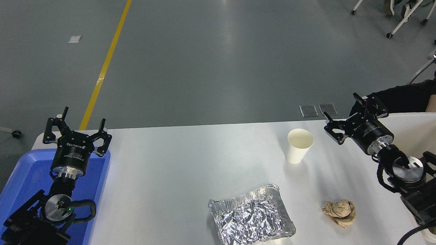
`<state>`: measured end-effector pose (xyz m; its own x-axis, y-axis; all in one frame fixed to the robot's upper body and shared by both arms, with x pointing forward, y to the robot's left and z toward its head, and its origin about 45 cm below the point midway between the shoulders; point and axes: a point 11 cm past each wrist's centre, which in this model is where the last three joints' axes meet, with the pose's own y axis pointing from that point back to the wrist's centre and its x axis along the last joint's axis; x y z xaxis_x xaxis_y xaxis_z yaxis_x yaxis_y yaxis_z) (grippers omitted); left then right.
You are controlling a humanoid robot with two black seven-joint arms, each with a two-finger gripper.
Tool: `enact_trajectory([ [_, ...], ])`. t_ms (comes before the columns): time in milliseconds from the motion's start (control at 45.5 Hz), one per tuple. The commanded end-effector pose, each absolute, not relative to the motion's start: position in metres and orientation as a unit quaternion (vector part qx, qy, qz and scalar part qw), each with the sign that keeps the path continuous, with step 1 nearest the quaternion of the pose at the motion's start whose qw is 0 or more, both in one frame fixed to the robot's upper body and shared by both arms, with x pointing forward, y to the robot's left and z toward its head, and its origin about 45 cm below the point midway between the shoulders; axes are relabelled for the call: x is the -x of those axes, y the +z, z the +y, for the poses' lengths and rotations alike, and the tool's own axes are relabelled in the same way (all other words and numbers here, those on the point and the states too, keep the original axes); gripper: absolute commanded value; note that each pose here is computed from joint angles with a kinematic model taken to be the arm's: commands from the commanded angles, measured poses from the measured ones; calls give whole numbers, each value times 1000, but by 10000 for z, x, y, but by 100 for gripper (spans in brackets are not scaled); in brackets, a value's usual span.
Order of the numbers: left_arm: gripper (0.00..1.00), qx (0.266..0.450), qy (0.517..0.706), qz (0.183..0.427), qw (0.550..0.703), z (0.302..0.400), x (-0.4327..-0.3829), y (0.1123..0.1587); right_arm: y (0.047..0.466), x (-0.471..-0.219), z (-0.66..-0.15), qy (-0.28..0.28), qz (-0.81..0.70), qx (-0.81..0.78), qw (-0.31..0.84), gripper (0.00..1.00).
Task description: Pick up paper cup place in dustbin
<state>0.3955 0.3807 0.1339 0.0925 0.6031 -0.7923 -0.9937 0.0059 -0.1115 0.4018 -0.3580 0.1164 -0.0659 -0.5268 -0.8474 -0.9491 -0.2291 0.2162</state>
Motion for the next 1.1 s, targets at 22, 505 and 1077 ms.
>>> enact_trajectory([
  [22,100,348,612,283,651,3801,-3948,1326,1153,-4004,-3509,455,565,645,241,100],
  [505,100,349,612,280,651,3803,-3956,1339,2171,-4472,-2906,275,458,844,51,100],
  [1077,100,349,612,280,652,3800,-3961,1344,3469,-4249,-2168,-37,154,886,-435,100],
])
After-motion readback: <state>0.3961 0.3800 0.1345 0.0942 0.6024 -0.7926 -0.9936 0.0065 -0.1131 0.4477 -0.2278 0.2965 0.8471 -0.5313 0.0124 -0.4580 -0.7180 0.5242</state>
